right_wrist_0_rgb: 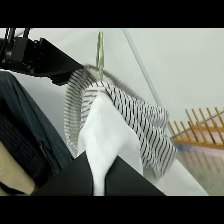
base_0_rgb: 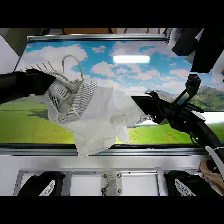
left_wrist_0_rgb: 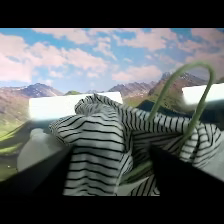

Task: Fold the clothes and pants, and hang the long-sleeved shirts on hangers.

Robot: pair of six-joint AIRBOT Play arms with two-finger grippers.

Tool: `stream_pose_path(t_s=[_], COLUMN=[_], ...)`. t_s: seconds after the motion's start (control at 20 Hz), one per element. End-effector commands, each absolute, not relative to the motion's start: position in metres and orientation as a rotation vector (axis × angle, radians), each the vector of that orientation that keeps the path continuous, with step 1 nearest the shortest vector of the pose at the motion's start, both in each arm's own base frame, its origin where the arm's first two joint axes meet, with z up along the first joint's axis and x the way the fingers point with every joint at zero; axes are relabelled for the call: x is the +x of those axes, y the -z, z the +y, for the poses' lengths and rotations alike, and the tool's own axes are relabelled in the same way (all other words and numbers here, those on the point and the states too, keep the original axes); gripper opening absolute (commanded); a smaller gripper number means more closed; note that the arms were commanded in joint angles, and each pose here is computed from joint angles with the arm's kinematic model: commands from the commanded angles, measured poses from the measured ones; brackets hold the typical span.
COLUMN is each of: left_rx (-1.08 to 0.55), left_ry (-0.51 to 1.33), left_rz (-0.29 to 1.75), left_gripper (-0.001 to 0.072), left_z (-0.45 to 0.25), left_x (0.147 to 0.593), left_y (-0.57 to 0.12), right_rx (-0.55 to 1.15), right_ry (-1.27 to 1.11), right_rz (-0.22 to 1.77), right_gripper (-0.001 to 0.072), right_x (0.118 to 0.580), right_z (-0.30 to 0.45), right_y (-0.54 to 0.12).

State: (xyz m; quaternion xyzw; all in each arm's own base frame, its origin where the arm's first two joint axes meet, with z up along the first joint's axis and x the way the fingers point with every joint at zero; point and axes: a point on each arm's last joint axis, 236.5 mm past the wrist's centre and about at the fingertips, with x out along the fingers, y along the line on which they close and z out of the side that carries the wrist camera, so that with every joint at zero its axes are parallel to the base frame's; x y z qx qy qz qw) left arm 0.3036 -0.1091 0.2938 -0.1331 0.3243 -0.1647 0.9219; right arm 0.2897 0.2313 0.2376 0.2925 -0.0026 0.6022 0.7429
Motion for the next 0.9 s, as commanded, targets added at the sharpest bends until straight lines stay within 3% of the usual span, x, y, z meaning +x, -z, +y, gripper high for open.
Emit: stream_pose_path(t_s=[0.0, 0.4, 0.6, 0.75, 0.85], left_rx=[-0.305, -0.348, -0.362, -0.403, -0.386], left_ry=[0.235, 0.099, 0.112, 0.184, 0.239], left_rz=[0.619, 0.567, 0.602, 0.670, 0.707], left_gripper=[0.0628, 0.0628, 0.0627, 0.0611, 0.0119], left_z=[-0.074, -0.030, -0.033, -0.053, -0.071], left_x=[0.305, 0.302, 0.308, 0.315, 0.323], left_y=[-0.303, -0.312, -0.303, -0.290, -0.281], right_rx=[0.648, 0.703, 0.772, 0.702, 0.619], right_ry=[-1.318, -1.295, -1.179, -1.102, -1.014], right_rz=[-0.011, -0.054, -0.262, -0.377, -0.461], right_gripper=[0.0008, 0.0008, 0.0008, 0.0008, 0.0008], right_x=[0.290, 0.296, 0.319, 0.331, 0.338], right_z=[0.231, 0.223, 0.185, 0.148, 0.114], right_y=[-0.239, -0.252, -0.292, -0.323, -0.351])
